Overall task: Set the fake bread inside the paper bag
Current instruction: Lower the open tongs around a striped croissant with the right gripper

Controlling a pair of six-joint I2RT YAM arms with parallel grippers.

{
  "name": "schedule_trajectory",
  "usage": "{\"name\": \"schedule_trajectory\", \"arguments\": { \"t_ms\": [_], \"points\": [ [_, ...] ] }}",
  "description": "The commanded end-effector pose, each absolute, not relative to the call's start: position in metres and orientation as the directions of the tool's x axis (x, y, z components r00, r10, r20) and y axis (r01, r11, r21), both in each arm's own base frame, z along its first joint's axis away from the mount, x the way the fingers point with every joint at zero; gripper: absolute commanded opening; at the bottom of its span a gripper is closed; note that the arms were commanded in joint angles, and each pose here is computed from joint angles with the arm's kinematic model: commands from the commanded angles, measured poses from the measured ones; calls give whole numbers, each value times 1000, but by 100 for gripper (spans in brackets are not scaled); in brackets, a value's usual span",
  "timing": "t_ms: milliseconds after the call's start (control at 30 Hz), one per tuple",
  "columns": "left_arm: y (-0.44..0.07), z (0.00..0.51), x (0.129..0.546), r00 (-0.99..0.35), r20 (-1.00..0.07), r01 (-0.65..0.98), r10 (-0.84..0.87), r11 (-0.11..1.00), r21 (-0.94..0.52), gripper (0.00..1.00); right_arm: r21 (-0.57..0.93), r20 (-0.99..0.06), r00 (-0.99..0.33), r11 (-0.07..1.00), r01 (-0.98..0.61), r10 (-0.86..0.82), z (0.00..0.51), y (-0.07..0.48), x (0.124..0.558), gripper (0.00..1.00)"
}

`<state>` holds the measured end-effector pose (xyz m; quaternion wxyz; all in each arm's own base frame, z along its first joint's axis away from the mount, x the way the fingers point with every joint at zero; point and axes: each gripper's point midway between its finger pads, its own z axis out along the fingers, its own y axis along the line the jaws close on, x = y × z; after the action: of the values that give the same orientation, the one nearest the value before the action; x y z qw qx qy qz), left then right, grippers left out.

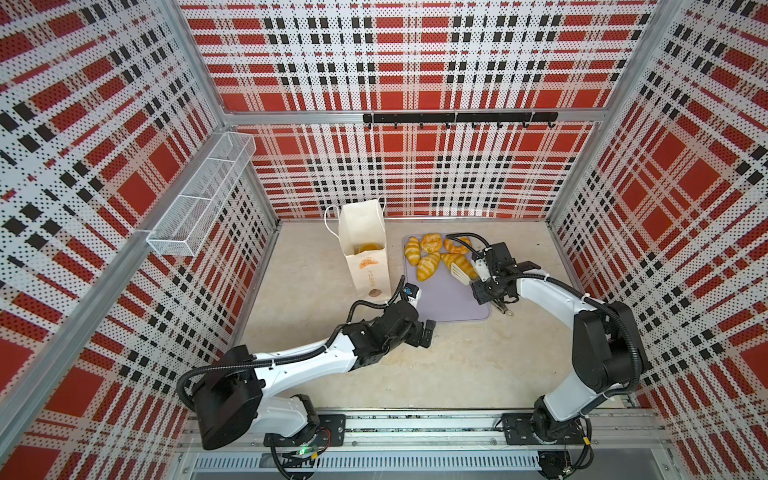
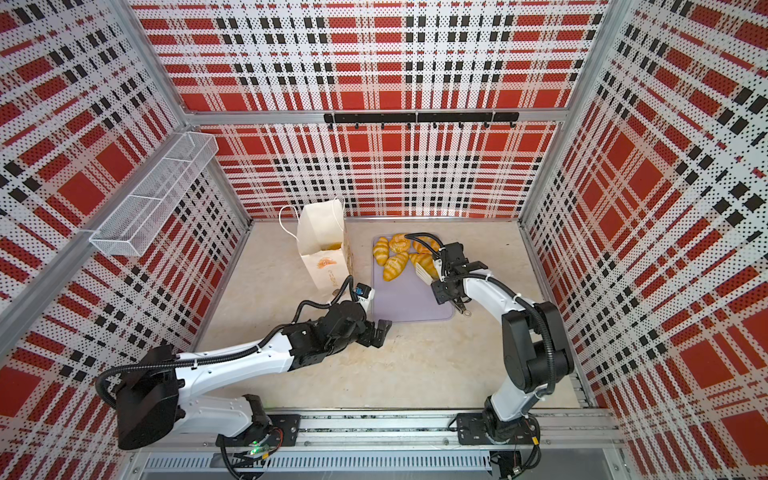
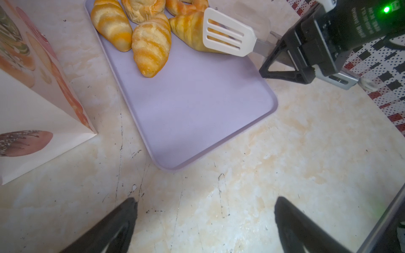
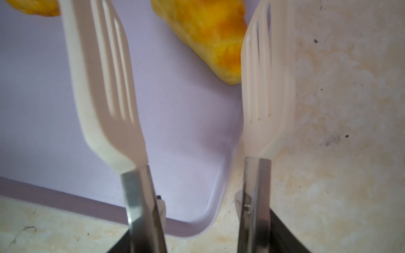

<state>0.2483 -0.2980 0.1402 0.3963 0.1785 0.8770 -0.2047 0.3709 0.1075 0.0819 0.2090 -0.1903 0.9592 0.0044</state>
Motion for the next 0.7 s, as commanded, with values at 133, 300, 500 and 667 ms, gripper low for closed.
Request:
{"name": "schedule_trajectory", "arguments": {
  "t_ms": [133,300,500,667],
  "points": [
    [-297,148,251,-610,-783,468,123,853,-231,100,63,-445,-827,909,-413,-345,97,133,362,63],
    [-300,149,252,-608,-783,475,130,850,-228,99,77,-442,-836,914,-398,-326,105,131,345,62],
    [-306,147,252,-613,-779,484,135,843,-234,100,-20,-454,-837,943,-333,-305,113,111,347,63],
    [-309,148,252,-613,-778,491,140,839,-236,99,-81,-431,-837,938,-336,-337,107,104,355,63]
  ]
}}
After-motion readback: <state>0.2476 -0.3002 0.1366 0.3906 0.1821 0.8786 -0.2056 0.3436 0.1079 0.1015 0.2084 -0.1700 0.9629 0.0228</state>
